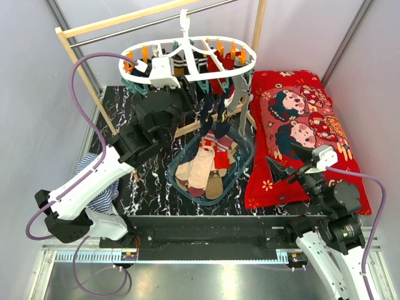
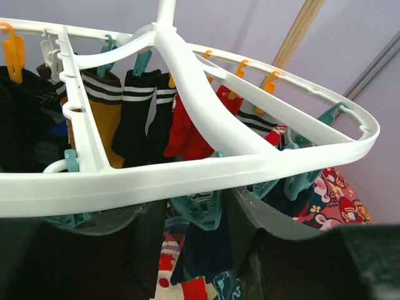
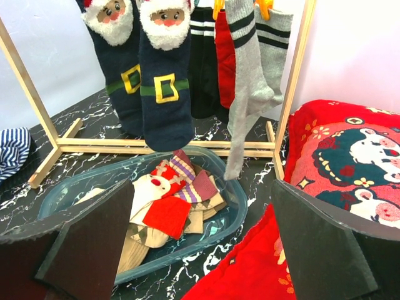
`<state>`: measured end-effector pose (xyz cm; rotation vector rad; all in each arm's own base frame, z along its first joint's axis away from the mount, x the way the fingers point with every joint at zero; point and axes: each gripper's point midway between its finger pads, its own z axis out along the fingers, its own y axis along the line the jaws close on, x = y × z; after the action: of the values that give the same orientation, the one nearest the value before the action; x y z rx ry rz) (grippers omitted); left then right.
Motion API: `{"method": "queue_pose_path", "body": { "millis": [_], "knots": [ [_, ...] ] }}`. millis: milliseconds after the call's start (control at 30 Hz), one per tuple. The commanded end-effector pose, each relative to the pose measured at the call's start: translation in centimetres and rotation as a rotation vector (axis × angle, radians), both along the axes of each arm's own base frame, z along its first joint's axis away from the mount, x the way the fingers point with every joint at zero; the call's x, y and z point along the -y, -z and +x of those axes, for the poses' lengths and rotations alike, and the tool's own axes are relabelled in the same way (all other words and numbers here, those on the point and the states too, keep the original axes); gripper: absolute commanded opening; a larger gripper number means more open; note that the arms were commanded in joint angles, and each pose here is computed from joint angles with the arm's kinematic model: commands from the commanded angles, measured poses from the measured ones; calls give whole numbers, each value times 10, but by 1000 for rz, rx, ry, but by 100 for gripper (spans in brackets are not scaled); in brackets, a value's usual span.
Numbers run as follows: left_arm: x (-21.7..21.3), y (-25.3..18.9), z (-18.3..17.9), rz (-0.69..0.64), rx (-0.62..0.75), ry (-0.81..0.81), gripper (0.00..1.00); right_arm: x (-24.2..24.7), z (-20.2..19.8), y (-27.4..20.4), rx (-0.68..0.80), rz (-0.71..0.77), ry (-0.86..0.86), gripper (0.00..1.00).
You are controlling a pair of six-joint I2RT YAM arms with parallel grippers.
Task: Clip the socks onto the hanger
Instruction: Open the clamp at the hanger.
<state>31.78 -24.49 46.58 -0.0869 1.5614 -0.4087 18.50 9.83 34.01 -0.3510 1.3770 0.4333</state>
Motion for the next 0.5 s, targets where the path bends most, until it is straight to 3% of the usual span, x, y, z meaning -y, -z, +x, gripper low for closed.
{"method": "queue_pose_path", "body": {
  "millis": [0,233,467],
  "knots": [
    [-8,-32,-1,-74,66,-34,39,-2,0,-11,34,16,-10,100],
    [-10,-24,-1,-56,57,-40,22,-17,7,-5,-75,44,-72,100],
    [-14,-5,2,25,23,-70,11,-48,30,29,-348,67,-166,100]
  ]
}}
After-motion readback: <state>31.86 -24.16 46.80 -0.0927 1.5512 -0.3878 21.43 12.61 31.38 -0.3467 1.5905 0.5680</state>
